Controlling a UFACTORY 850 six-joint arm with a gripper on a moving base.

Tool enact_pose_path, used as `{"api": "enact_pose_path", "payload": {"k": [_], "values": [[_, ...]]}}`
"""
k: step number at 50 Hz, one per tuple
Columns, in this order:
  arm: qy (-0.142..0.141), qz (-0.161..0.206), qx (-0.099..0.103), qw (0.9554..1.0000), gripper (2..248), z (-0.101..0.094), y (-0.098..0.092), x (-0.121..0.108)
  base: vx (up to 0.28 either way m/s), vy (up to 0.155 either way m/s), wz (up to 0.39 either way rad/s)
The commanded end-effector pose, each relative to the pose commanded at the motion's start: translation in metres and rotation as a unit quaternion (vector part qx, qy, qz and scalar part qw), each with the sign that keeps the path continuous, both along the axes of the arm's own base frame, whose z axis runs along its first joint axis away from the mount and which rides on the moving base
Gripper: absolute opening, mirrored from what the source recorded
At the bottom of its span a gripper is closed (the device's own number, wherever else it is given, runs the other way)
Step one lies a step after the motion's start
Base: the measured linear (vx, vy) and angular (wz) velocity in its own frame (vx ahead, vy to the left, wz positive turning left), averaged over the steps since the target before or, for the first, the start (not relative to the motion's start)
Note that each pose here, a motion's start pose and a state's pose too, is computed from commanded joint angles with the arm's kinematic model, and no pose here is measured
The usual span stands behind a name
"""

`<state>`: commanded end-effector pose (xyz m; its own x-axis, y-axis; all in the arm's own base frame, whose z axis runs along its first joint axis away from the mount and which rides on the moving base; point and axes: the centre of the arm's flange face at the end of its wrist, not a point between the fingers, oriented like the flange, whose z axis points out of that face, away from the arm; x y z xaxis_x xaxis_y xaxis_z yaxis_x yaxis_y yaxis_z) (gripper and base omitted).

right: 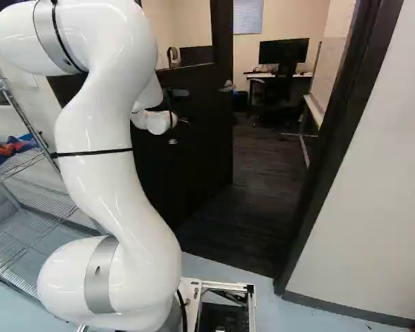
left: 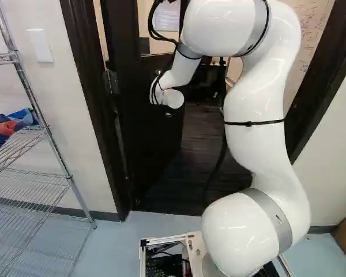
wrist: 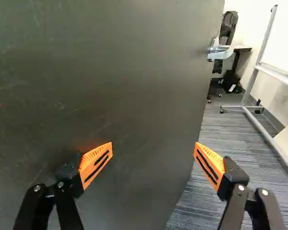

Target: Open the door and move inside

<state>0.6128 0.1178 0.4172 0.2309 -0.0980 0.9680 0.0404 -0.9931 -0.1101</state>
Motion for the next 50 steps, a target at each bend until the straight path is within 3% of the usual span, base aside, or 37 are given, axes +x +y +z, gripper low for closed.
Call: {"api": "enact_pose_path", "payload": {"k": [50], "values": [[-0.021,0.072,-0.025,0.9969,247,-0.005,0.052,0.031,0.000,0.000,0.000]]}}
